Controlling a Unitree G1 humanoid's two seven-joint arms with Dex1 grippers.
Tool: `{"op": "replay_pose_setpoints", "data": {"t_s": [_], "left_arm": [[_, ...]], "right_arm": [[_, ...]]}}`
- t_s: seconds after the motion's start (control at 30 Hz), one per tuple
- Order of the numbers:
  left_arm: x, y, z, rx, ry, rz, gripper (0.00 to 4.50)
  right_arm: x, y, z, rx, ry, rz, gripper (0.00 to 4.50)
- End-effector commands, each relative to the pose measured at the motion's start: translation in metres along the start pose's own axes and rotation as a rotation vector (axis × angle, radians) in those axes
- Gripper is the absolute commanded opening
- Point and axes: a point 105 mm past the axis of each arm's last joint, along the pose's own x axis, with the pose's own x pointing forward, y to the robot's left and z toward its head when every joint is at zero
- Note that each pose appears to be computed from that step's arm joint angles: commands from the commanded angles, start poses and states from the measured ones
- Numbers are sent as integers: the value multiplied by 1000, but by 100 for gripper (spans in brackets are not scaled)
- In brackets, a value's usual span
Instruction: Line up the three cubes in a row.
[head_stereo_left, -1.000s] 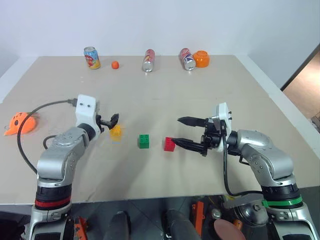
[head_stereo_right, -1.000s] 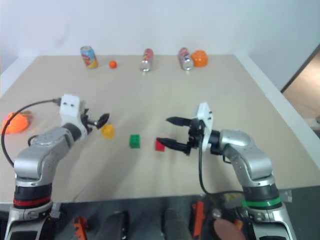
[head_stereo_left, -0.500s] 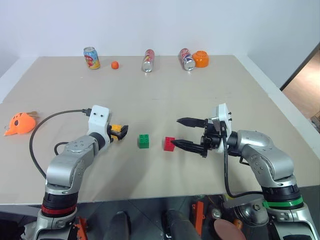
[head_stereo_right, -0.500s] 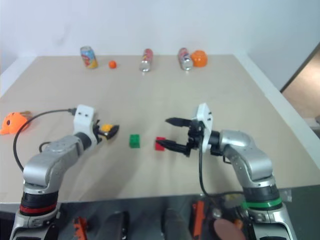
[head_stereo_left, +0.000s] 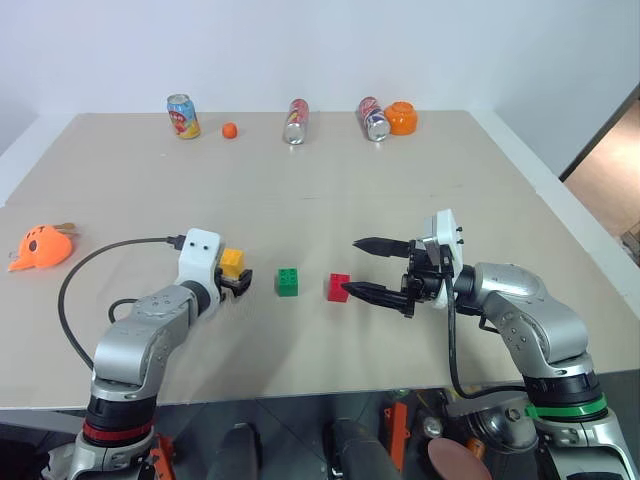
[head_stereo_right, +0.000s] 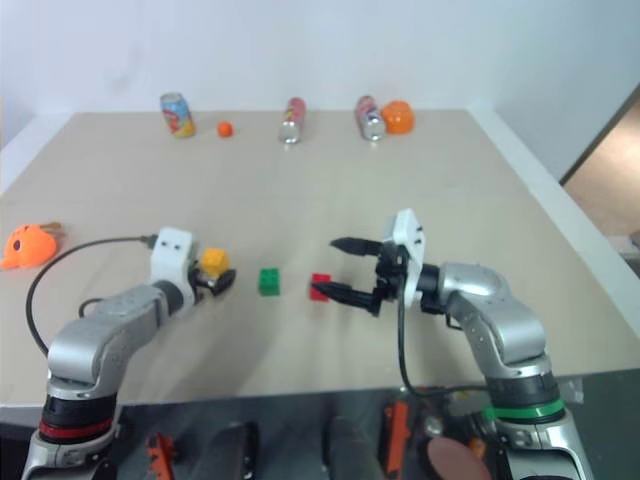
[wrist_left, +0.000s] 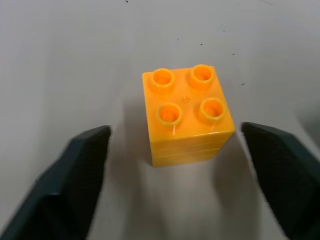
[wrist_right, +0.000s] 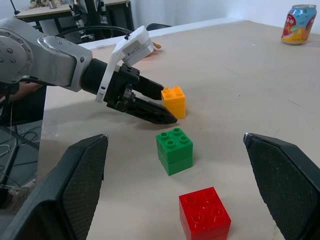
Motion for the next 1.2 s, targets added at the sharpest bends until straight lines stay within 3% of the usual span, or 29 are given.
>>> {"op": "replay_pose_setpoints", "data": {"t_s": [0.03, 0.17, 0.2, 0.47, 0.67, 0.73, 0.8, 1.0, 1.2], "left_arm": [[-1, 0, 12, 23, -45, 4, 266], [1, 3, 16, 28, -52, 12, 135], [1, 5, 16, 31, -54, 15, 130], [-5, 22, 31, 89, -137, -20, 130], [-17, 56, 55, 139, -298, -152, 130], [-26, 48, 58, 144, -328, -354, 130], [-36, 42, 54, 175, -328, -520, 130], [-42, 43, 31, 217, -232, -780, 130], [-26, 43, 24, 283, -167, -876, 130]], "right_arm": [[1, 6, 11, -42, -26, 25, 450], [1, 6, 11, -41, -26, 22, 450], [1, 6, 11, -41, -26, 22, 450], [0, 6, 11, -37, -23, 26, 450], [-1, 4, 12, -39, -15, 30, 450], [-1, 3, 13, -42, -16, 30, 450], [-1, 3, 14, -43, -16, 27, 450], [-3, 4, 15, -40, -18, 20, 450], [-5, 5, 16, -36, -15, 12, 450]]}}
